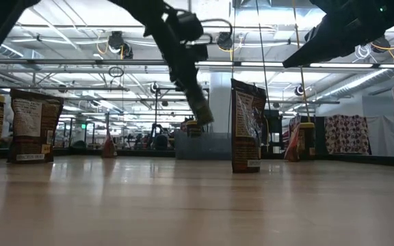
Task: Sort spices by type
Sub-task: Put the top left yellow seasoning bottle into the gray bin
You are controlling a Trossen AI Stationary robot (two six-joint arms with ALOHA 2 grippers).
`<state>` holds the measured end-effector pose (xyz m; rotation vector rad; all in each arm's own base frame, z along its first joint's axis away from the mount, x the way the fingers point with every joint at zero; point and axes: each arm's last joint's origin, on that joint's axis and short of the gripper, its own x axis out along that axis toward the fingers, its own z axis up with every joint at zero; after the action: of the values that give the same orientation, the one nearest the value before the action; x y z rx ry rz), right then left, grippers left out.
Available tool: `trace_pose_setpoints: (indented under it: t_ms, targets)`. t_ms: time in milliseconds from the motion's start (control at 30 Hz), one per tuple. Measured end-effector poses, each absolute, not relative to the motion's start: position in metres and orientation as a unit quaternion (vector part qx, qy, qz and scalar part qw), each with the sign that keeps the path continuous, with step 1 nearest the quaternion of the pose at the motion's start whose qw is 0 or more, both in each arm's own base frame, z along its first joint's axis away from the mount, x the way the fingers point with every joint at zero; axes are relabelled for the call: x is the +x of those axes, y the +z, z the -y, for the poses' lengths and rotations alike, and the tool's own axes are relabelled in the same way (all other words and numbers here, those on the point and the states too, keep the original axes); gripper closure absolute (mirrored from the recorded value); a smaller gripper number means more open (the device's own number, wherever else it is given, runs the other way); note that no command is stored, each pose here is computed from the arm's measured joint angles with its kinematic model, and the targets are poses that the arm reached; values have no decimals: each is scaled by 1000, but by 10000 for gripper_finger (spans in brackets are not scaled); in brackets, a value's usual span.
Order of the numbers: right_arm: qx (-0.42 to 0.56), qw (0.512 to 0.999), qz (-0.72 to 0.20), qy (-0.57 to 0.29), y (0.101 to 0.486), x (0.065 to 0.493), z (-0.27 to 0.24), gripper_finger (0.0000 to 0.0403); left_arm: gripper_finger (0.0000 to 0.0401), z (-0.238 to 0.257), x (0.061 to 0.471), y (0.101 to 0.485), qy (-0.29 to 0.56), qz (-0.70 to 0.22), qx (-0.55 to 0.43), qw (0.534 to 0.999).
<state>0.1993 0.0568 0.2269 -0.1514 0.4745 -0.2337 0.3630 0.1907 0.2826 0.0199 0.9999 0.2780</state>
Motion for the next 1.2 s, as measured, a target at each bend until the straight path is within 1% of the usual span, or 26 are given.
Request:
trace_pose_setpoints:
  t_ms: [233, 533, 767, 1200]
  targets:
    - [-68, 963, -234, -117, 227, 199, -57, 397, 166, -212, 359, 268, 154, -494, -5, 856]
    - [-77, 962, -235, -115, 227, 199, -57, 397, 166, -224, 357, 256, 162, -506, -16, 847]
    - [-78, 962, -235, -115, 227, 199, -57, 397, 166, -226, 360, 245, 156, -518, -22, 841]
    - [-78, 962, -235, -115, 227, 199, -57, 397, 166, -225, 359, 244, 152, -524, -26, 838]
